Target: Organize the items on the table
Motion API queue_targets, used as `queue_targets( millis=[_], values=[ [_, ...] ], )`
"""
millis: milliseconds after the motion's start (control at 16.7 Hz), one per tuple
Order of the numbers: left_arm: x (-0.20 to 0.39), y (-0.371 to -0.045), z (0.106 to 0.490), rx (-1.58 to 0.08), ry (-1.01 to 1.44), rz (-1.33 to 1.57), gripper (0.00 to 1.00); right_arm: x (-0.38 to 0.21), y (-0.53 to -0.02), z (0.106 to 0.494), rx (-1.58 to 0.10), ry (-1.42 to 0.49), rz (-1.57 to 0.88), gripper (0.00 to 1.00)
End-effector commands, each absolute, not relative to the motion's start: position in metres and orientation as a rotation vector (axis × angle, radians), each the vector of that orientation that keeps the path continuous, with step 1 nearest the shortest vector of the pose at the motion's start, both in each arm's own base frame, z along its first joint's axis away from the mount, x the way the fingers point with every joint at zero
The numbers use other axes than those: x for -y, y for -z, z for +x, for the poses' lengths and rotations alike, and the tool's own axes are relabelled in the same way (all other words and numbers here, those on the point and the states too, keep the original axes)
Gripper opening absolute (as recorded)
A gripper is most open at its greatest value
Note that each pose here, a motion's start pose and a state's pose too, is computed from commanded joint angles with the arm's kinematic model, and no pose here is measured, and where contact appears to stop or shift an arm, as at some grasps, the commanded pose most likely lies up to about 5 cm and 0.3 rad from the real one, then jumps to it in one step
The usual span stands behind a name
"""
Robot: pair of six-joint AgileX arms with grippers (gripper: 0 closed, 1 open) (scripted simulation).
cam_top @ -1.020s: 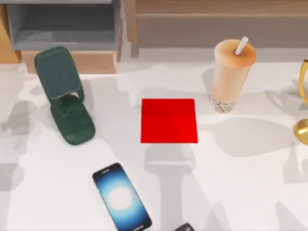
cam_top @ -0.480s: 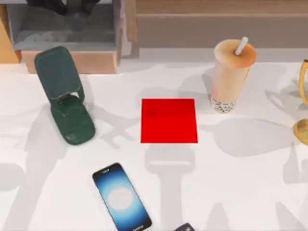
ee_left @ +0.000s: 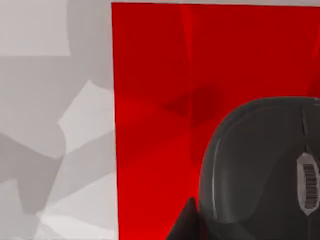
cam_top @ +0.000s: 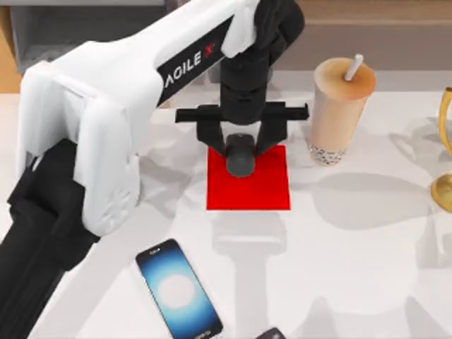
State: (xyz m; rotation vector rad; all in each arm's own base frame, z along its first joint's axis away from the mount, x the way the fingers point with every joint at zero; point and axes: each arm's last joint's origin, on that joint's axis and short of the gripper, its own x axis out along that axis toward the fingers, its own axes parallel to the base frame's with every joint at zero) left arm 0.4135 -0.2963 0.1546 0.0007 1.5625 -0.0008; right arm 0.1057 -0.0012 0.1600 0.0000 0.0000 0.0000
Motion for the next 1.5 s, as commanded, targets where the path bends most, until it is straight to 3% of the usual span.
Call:
queue_targets(
  millis=[420, 840, 1140, 1440, 1500],
  values=[
    [0.306, -0.143, 0.409, -1.575, -0.007, 0.007, 0.0, 0.001, -0.16, 0.106, 0.0, 0.0, 0.0, 1.0],
    [0.317, -0.176, 0.386, -1.569, 0.045, 0.064, 0.0, 0.001, -0.16, 0.106, 0.0, 0.0, 0.0, 1.0],
    [0.309, -0.138, 0.404, -1.572, 0.002, 0.025, 0.0, 0.001, -0.16, 0.106, 0.0, 0.0, 0.0, 1.0],
    [0.308, -0.134, 0.409, -1.567, -0.004, 0.004, 0.0, 0.001, -0.16, 0.106, 0.0, 0.0, 0.0, 1.0],
    [0.308, -0.134, 0.409, -1.567, -0.004, 0.004, 0.08, 0.001, -0.16, 0.106, 0.0, 0.0, 0.0, 1.0]
  ],
)
